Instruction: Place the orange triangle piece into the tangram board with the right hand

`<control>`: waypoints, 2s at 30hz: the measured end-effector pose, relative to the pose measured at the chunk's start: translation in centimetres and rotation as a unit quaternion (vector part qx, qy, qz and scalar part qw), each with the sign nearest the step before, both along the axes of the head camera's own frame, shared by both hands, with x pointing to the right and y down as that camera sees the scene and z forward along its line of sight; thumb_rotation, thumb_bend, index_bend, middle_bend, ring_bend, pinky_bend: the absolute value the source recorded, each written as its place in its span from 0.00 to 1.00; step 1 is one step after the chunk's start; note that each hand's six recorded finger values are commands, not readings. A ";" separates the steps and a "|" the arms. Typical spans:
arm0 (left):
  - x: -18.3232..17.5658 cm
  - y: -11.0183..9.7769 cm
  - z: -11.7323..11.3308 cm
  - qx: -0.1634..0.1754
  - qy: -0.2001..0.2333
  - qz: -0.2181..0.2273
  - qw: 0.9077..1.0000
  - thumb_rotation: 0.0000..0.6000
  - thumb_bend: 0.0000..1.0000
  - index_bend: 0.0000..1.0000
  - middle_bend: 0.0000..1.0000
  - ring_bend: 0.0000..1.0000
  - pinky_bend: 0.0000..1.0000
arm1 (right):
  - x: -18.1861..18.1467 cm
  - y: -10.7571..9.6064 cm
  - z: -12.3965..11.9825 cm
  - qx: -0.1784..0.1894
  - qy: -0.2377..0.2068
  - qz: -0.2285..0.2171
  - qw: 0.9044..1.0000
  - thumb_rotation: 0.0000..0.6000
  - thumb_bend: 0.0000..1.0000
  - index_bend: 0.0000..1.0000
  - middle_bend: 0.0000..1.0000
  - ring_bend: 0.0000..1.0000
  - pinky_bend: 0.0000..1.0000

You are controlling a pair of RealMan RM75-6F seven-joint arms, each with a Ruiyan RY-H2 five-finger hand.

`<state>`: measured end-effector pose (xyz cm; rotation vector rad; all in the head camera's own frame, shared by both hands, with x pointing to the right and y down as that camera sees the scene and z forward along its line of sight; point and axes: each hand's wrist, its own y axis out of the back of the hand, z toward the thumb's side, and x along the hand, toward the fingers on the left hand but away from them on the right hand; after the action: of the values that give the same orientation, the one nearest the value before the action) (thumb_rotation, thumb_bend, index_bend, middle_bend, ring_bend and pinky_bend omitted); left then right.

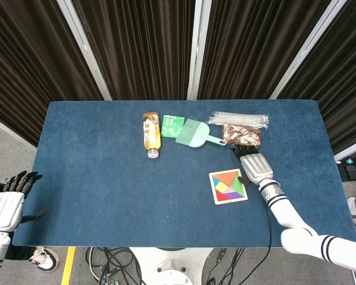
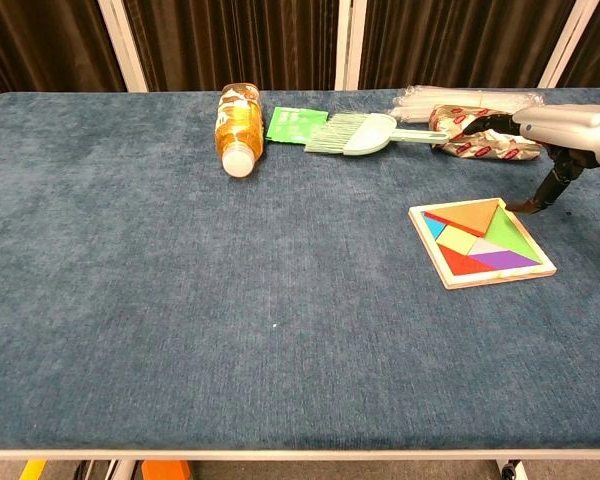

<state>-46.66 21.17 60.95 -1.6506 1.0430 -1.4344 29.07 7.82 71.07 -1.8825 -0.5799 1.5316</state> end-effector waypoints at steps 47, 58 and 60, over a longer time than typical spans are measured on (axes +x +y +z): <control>-0.4 0.0 -0.4 0.005 -0.001 -0.004 1.000 1.00 0.00 0.17 0.13 0.05 0.14 | -6.2 0.2 0.4 -0.004 -0.051 -0.023 0.998 1.00 0.12 0.00 0.00 0.00 0.00; -0.6 0.0 -0.3 0.004 -0.001 -0.006 1.000 1.00 0.00 0.17 0.13 0.05 0.14 | -6.8 0.2 0.8 -0.009 -0.049 -0.029 0.998 1.00 0.11 0.00 0.00 0.00 0.00; -0.7 0.1 -0.3 0.004 -0.001 -0.007 1.000 1.00 0.00 0.17 0.13 0.05 0.14 | -6.7 0.2 1.0 -0.011 -0.044 -0.029 0.999 1.00 0.11 0.00 0.00 0.00 0.00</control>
<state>-47.35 21.24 60.68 -1.6390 1.0599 -1.4390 22.38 8.01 72.06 -1.9732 -0.5455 1.4300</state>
